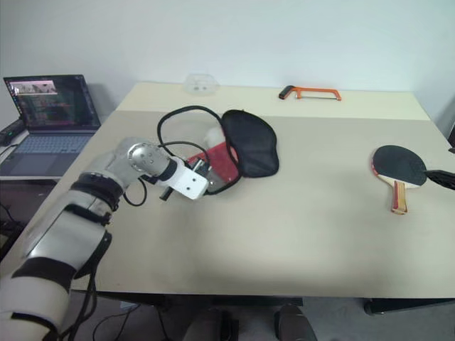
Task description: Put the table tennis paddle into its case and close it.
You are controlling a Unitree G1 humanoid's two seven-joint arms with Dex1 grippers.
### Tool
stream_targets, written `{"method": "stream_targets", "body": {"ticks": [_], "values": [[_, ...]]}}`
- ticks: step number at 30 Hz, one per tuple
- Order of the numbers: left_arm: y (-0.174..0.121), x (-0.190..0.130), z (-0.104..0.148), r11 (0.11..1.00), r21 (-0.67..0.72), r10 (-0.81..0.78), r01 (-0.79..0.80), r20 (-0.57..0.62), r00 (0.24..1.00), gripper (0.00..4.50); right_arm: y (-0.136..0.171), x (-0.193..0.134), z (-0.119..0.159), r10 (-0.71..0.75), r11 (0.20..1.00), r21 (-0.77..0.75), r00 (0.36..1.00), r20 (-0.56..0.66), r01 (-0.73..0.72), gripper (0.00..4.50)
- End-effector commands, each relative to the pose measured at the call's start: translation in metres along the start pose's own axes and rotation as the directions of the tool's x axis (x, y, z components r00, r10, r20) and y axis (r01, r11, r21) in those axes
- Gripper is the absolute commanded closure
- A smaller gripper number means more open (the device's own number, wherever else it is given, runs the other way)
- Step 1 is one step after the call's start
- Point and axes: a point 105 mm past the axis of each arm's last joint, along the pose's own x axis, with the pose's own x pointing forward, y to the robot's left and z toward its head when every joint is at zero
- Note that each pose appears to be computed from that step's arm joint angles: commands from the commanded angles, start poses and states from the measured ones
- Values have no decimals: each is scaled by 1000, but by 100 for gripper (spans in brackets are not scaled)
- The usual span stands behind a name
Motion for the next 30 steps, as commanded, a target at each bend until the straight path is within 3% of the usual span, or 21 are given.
{"method": "stream_targets", "body": {"ticks": [1,12,22,25,30], "values": [[-4,0,0,997,82,-11,12,-10,1000,449,-2,-3,11,-5,1000,-27,999,35,6,0],[-13,13,38,951,301,8,-67,193,981,449,-5,-3,12,-4,1000,-29,999,32,5,0],[-23,10,77,773,607,-50,-183,347,937,449,-4,1,13,5,1000,-30,999,34,-4,0],[-30,8,72,760,628,-69,-170,338,939,449,-5,0,13,4,1000,-30,999,34,-3,0],[-16,6,37,800,581,55,-149,176,983,449,-5,-2,12,0,1000,-28,1000,31,0,0]]}}
